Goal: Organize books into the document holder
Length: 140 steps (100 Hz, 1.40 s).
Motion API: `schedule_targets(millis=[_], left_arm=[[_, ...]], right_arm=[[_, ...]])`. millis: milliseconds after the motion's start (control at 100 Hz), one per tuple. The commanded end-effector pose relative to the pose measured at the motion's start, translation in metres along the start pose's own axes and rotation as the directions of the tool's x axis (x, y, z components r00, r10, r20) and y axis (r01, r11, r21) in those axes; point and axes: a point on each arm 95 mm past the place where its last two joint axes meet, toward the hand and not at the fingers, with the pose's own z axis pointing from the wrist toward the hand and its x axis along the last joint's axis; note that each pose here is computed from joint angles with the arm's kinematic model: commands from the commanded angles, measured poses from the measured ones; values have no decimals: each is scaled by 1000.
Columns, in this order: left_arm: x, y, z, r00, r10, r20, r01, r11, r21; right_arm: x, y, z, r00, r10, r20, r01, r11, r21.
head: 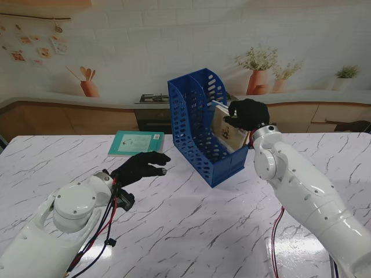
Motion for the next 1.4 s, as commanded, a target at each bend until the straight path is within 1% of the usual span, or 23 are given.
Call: schedule_targets(millis=[0,80,190,330,410,490,640,740,800,890,980,1170,1260,1310,1390], left_arm=[[-3,2,1,1000,10,-19,-11,1000,-10],[-6,1,2,999,33,-18,-33,999,0],[-7,1,2,999,28,-14,-28,1000,2],[-8,0,2,1000,28,-10,-28,1000,-1],[-10,0,2,1000,24,-9,-24,1000,0],[-12,-1,4,1000,22,-9,-22,1000,1],[-14,-1,5,1000,28,-7,-28,1000,0],[-16,0,6,1000,25,-6,-25,1000,0],[-17,0,7,1000,24,-5,-24,1000,-2],[-17,1,7,1000,24,-7,-24,1000,-2],[-17,0,8,1000,26,-8,-26,1000,-1],[-16,-3,9,999,33,-12,-33,999,5],[-16,-5,12,999,41,-12,-41,999,4],[-17,-6,13,999,48,-12,-48,999,5],[-18,-8,15,997,74,-10,-74,997,15]], right_arm=[[6,-7,-11,1000,20,-4,-20,1000,9],[9,-3,-15,999,54,3,-54,999,3],[12,5,-23,995,94,10,-94,995,12],[17,10,-38,989,149,-6,-149,988,-30],[19,10,-52,981,191,-18,-192,980,-45],[22,7,-66,970,240,-22,-241,969,-44],[25,2,-97,961,276,-32,-277,961,-4],[26,-1,-111,952,304,-34,-304,953,3],[26,-2,-119,947,320,-37,-319,947,22],[26,-3,-130,933,357,-33,-356,934,41],[28,-3,-142,915,403,-26,-401,915,54],[29,-1,-170,886,463,-13,-461,884,72],[28,-2,-179,875,484,-8,-482,873,80],[28,-2,-183,864,503,-3,-500,860,99],[28,-2,-188,840,543,6,-539,832,131]])
